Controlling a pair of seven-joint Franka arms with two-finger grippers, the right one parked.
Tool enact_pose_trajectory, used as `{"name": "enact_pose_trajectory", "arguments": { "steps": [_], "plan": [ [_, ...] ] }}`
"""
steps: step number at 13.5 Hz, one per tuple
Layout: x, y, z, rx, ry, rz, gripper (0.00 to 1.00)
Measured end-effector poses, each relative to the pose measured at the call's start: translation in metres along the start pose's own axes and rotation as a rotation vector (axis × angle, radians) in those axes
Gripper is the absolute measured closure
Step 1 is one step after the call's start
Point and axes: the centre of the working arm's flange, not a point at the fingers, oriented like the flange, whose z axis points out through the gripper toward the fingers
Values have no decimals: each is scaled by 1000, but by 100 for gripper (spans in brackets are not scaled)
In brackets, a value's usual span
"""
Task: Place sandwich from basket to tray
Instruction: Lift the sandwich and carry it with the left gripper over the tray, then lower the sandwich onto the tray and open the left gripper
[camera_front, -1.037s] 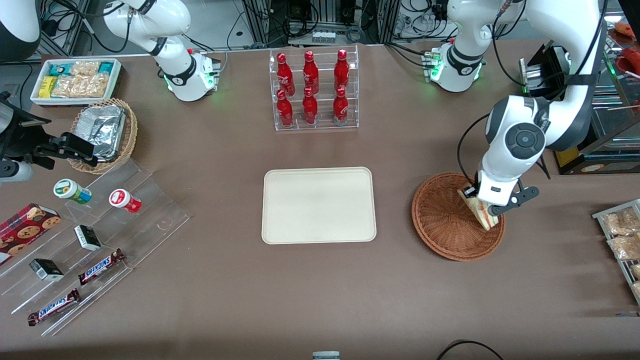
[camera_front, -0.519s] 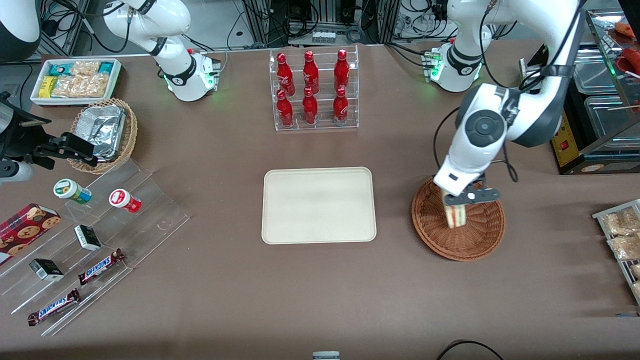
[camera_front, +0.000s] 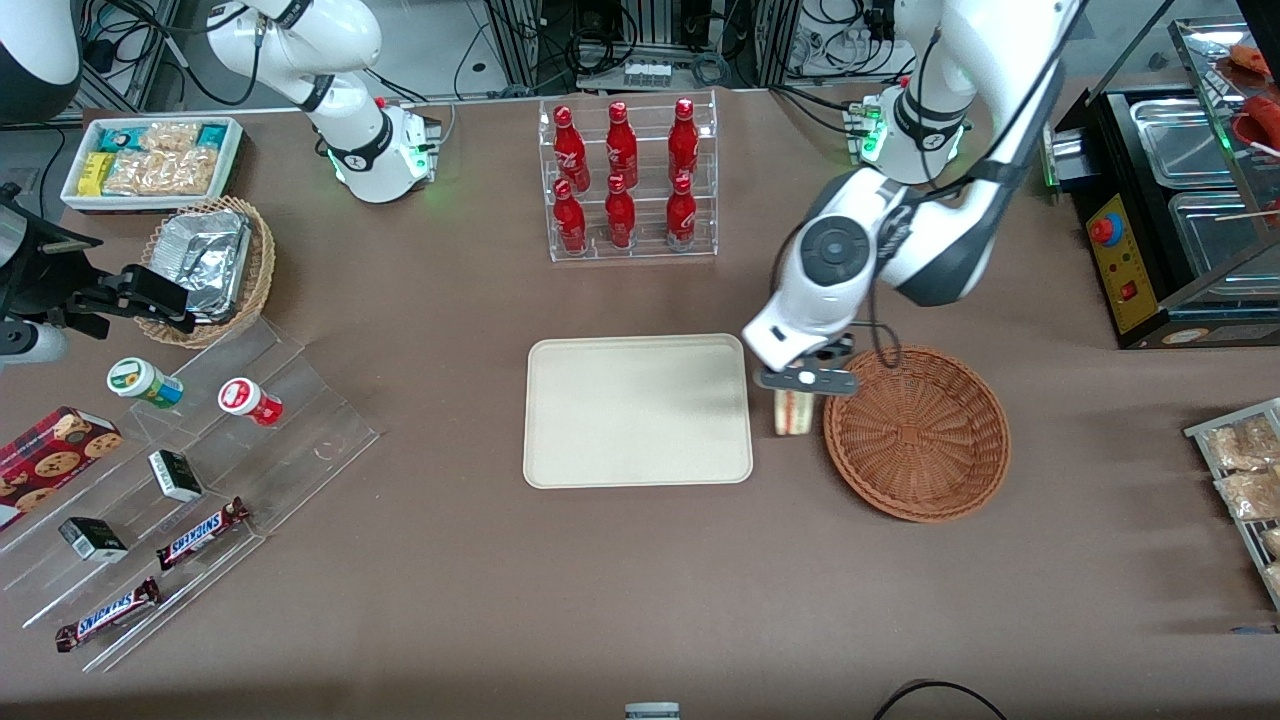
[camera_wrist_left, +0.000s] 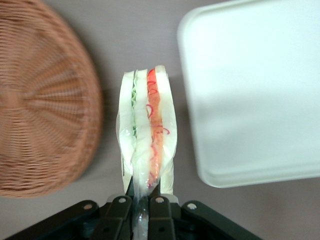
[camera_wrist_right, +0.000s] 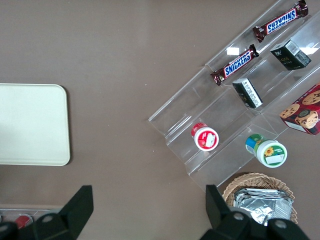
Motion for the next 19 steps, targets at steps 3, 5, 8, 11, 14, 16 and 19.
{"name": "enact_pose_trajectory", "arguments": {
  "steps": [3, 5, 8, 11, 14, 16, 19],
  "plan": [
    [-2, 43, 4, -36, -12, 15, 90],
    [0, 66, 9, -50, -16, -7, 90],
    [8, 94, 19, -72, -26, -45, 90],
    [18, 108, 31, -96, -33, -86, 90],
    [27, 117, 35, -121, -22, -121, 90],
    [29, 119, 35, -137, -8, -128, 90],
    [31, 120, 40, -127, 6, -119, 90]
  ]
}}
